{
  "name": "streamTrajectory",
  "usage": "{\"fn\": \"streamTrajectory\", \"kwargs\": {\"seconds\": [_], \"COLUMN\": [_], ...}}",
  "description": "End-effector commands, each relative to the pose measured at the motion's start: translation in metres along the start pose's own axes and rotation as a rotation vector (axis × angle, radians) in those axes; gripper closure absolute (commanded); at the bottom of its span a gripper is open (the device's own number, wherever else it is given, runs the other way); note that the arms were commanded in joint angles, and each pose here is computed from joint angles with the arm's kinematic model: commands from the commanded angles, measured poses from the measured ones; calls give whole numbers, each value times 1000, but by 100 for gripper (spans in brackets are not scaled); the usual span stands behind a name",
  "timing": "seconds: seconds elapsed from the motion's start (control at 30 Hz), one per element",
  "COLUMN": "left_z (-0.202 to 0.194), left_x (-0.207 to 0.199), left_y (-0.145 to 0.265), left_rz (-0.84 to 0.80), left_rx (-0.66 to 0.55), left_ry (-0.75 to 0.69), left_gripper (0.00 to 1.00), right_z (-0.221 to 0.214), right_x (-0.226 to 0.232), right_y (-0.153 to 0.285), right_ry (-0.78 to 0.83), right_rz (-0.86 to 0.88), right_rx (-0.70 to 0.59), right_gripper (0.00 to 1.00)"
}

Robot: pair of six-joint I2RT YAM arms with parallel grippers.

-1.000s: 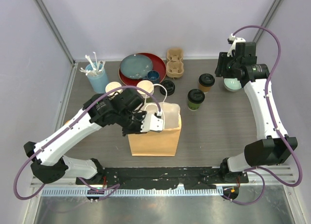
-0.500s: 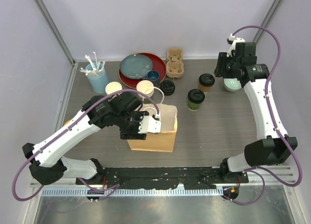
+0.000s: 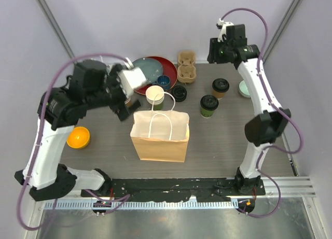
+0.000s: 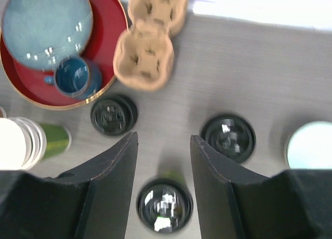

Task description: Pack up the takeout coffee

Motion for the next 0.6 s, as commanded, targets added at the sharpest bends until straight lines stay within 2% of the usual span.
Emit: {"fn": "streamTrajectory", "kwargs": {"seconds": [0.0,0.03,0.13,0.17,0.23,0.3,0.4,0.57], "left_z": [-30,-38,-70,-79,-93,-101,-112,-123], "left_x": [62,73,96,102,107,112,113,118], "left_y": [1,-7,-20,-21,-33,-37,-48,-61], "left_rz": [245,249,267,271,254,264,254,232], "left_rx": [99,124,155,155,163,164,195,245], "left_ry": [362,416,580,629,688,709,708,717], "left_gripper": [0,0,0,0,0,0,0,0], "right_z": [23,26,32,25,21,15,12,6], "right_x": [15,19,28,27,31,31,31,33], "right_y": [-44,-65,-92,-111,-131,-153,-176,-213], "right_ry": [96,117,238,350,473,619,706,718], "right_rz": [83,101,229,280,389,443,495,562], "right_rx": [-17,-18,-47,-37,-64,-90,-138,-187], "right_gripper": [50,50,49,50,48,43,31,21]}}
Point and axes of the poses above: each gripper's point midway between its finger pads, its own y axis back along the fingers, its own x axis along the line the jaws close on, z = x × y, the point moved 9 cm from there along y, back along the fingers, and after that the axes turned 9 degrees about -y, right-handed, at the moved point
